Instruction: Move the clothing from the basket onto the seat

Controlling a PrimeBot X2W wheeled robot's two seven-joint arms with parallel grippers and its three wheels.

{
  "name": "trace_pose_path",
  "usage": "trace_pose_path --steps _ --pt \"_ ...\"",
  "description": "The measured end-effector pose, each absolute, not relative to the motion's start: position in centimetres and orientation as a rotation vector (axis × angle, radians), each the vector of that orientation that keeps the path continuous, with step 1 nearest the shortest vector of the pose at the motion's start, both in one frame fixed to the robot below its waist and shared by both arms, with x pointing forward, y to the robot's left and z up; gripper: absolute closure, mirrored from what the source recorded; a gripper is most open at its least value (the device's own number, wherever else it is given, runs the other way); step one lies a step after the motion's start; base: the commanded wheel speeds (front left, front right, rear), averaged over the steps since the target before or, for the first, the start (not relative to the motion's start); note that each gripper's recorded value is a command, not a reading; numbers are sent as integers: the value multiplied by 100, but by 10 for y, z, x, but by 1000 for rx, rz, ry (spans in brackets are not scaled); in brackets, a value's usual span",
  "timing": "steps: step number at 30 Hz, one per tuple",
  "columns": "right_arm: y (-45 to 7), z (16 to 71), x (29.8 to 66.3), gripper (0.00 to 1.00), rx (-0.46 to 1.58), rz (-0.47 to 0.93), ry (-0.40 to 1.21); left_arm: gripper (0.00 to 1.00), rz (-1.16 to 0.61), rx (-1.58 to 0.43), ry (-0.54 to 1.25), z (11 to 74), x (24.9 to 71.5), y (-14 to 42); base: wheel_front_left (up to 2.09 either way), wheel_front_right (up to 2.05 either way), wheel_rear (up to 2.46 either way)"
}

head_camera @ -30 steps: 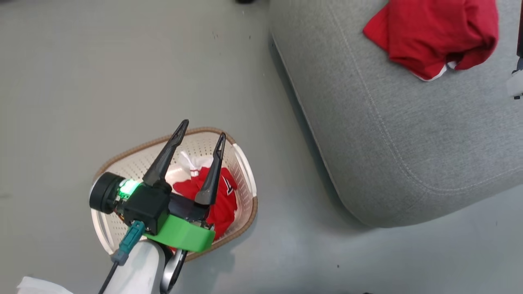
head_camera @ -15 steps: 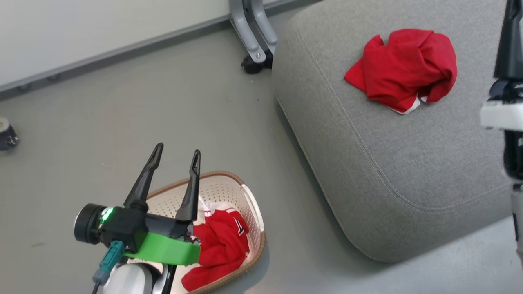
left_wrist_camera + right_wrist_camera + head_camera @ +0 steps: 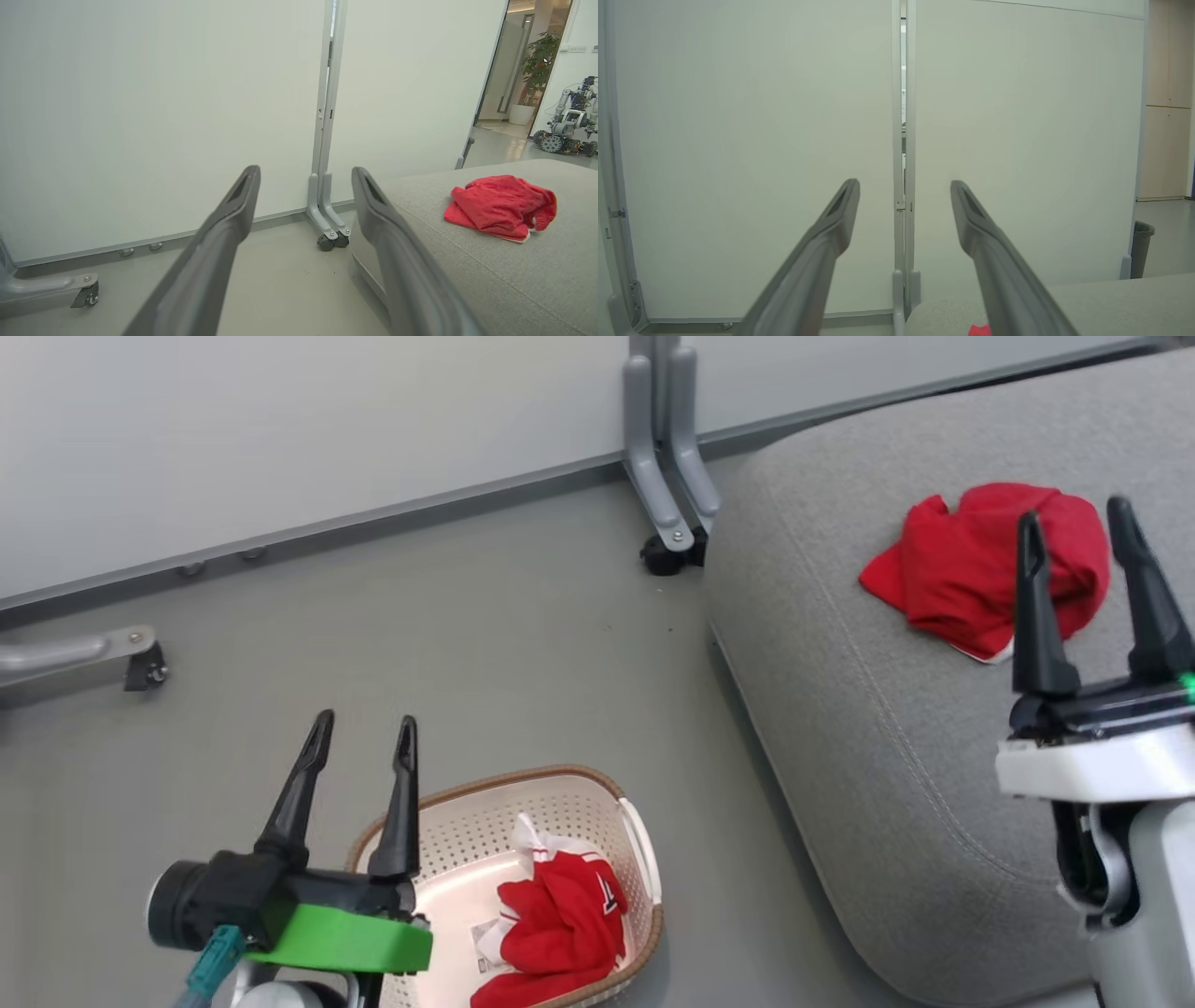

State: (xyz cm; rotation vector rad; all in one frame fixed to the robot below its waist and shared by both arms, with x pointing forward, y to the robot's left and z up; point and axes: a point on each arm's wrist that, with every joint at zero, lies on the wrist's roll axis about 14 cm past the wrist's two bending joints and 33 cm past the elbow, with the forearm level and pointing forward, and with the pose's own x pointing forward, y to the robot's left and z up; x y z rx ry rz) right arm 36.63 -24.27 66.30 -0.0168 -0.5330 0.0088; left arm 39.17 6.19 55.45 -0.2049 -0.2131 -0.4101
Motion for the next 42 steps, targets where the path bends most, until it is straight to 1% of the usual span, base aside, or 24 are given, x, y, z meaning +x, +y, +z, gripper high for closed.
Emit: trace_pose_path --steps 10,15,20,28,42 --pt "-189 618 365 0 88 122 -419 0 -274 -187 -198 547 374 108 0 0 0" --pt "-166 588 365 0 114 171 -328 0 -196 -180 -179 539 362 133 0 0 0" --pt "-153 557 365 0 112 191 -232 0 -100 -179 -152 528 350 160 0 0 0" --pt "-134 549 365 0 122 234 -205 0 -44 -181 -129 518 335 176 0 0 0" --pt "-145 550 362 0 129 196 -212 0 -74 -182 -122 517 338 167 0 0 0"
